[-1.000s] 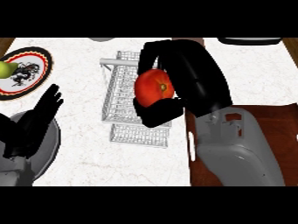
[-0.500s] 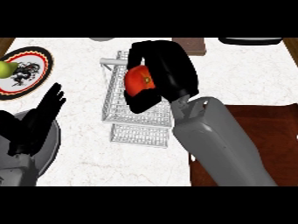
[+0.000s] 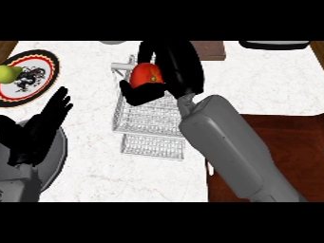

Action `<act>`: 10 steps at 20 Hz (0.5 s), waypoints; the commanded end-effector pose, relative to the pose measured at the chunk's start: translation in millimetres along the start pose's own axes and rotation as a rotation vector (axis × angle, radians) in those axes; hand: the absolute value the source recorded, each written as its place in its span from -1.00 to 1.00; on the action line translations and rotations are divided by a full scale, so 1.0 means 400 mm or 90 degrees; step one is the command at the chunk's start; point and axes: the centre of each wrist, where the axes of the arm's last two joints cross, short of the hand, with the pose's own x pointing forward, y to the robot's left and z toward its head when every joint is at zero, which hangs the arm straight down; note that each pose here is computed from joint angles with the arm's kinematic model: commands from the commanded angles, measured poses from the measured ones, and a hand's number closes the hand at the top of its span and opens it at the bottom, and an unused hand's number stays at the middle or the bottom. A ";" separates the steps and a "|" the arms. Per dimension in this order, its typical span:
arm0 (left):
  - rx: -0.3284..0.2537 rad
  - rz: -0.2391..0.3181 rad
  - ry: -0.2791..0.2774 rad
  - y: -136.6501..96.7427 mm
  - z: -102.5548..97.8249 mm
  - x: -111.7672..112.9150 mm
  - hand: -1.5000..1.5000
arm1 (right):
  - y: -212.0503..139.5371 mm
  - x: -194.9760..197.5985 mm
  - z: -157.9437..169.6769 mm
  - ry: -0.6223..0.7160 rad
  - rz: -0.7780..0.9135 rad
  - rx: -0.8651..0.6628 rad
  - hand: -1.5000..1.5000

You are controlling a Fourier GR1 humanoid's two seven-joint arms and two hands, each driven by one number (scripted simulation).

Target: Pick the tomato from the tray and place it in the tiered basket

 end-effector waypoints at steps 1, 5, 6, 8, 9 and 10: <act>-0.001 0.000 0.009 0.010 0.002 0.005 0.00 | 0.067 -0.018 -0.003 0.004 -0.017 -0.022 -1.00; 0.000 0.000 -0.001 -0.036 0.009 -0.002 0.00 | 0.074 0.007 -0.012 -0.003 0.005 -0.008 -1.00; 0.012 0.002 -0.008 0.012 0.002 0.000 0.00 | 0.054 -0.002 -0.024 -0.023 -0.012 -0.006 -1.00; -0.017 0.002 0.006 0.011 -0.003 -0.004 0.00 | 0.064 0.038 -0.041 -0.005 -0.024 -0.020 -1.00; 0.005 -0.001 -0.009 0.017 0.023 -0.023 0.00 | 0.075 0.027 -0.036 -0.004 -0.057 -0.033 -1.00; -0.009 -0.005 -0.005 0.004 0.010 0.027 0.00 | 0.072 0.030 -0.054 0.007 -0.068 -0.022 -1.00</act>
